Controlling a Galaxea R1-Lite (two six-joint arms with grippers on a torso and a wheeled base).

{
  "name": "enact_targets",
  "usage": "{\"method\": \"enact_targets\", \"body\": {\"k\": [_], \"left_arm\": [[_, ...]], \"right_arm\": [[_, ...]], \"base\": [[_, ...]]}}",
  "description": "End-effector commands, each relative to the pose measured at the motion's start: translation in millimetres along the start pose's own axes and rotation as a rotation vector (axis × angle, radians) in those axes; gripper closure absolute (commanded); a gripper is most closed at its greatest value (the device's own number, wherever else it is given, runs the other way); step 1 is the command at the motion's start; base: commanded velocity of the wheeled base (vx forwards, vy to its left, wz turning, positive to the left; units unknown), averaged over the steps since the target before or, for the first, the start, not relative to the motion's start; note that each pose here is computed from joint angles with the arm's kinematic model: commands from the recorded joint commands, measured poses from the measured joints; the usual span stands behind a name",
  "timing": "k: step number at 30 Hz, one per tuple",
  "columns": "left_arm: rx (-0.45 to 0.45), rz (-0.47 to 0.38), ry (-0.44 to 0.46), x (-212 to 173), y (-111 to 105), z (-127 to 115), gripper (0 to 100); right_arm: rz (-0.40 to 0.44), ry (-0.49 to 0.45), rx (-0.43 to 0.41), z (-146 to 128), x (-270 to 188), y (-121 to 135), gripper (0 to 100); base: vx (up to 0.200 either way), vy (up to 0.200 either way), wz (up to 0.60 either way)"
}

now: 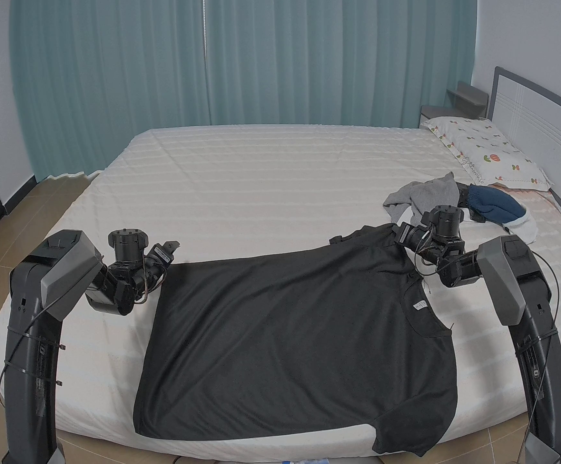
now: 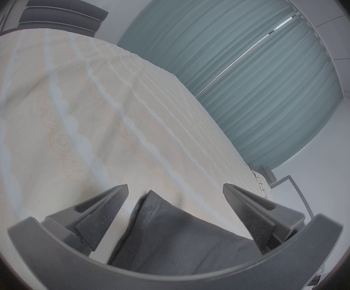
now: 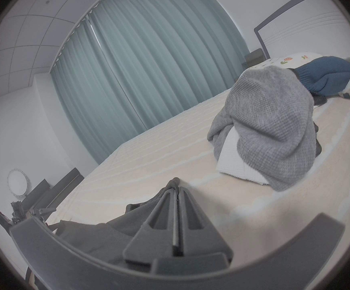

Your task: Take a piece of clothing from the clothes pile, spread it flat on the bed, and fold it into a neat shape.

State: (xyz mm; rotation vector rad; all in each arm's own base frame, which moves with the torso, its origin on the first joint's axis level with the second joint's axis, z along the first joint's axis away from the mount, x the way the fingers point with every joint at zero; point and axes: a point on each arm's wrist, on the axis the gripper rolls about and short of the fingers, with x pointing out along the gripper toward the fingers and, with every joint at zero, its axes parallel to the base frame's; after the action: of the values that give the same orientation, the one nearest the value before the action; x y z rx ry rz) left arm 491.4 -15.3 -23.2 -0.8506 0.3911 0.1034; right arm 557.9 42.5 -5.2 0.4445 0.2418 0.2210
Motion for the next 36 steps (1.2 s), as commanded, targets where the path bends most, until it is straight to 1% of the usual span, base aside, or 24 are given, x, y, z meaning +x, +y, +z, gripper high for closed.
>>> {"method": "enact_targets", "body": {"k": [1, 8, 17, 18, 22, 27, 30, 31, 36], "left_arm": [[0.000, -0.005, 0.001, 1.4, 0.2, -0.1, 0], [0.002, -0.019, -0.001, 3.5, -2.4, 1.1, 0], [0.032, -0.020, 0.035, 5.6, -3.0, -8.8, 0], [0.043, -0.015, 0.048, 6.3, -3.4, -10.5, 100], [0.054, -0.010, 0.053, 11.8, -3.2, -11.4, 100], [0.054, -0.008, 0.035, 15.8, -4.9, -8.6, 100], [0.054, -0.003, 0.013, 15.9, -6.2, -5.9, 100], [0.053, 0.005, -0.012, 16.4, -7.0, -2.5, 100], [0.047, 0.016, -0.075, 18.5, -8.3, 11.2, 100]], "right_arm": [[-0.009, -0.012, 0.000, 1.1, -0.3, -2.0, 100], [-0.014, -0.014, 0.001, -0.2, 0.4, 0.9, 100], [-0.013, -0.003, 0.003, -6.8, 2.0, 1.3, 100], [-0.013, -0.003, 0.004, -6.8, 2.0, 1.3, 100], [-0.015, 0.001, 0.014, -9.4, 2.6, 0.9, 100], [-0.016, 0.002, 0.016, -10.1, 2.7, 0.5, 100], [-0.010, -0.010, 0.014, -8.3, 2.6, 1.4, 100], [-0.003, -0.022, 0.010, -7.0, 2.6, 2.0, 100], [0.006, -0.038, 0.007, -1.8, 1.5, 1.9, 100]], "base": [[0.000, 0.000, 0.00], [0.000, 0.000, 0.00], [0.000, 0.000, 0.00], [0.000, 0.000, 0.00], [0.000, 0.000, 0.00], [0.000, 0.000, 0.00], [0.000, 0.000, 0.00], [0.000, 0.000, 0.00], [0.000, 0.000, 0.00]]}}
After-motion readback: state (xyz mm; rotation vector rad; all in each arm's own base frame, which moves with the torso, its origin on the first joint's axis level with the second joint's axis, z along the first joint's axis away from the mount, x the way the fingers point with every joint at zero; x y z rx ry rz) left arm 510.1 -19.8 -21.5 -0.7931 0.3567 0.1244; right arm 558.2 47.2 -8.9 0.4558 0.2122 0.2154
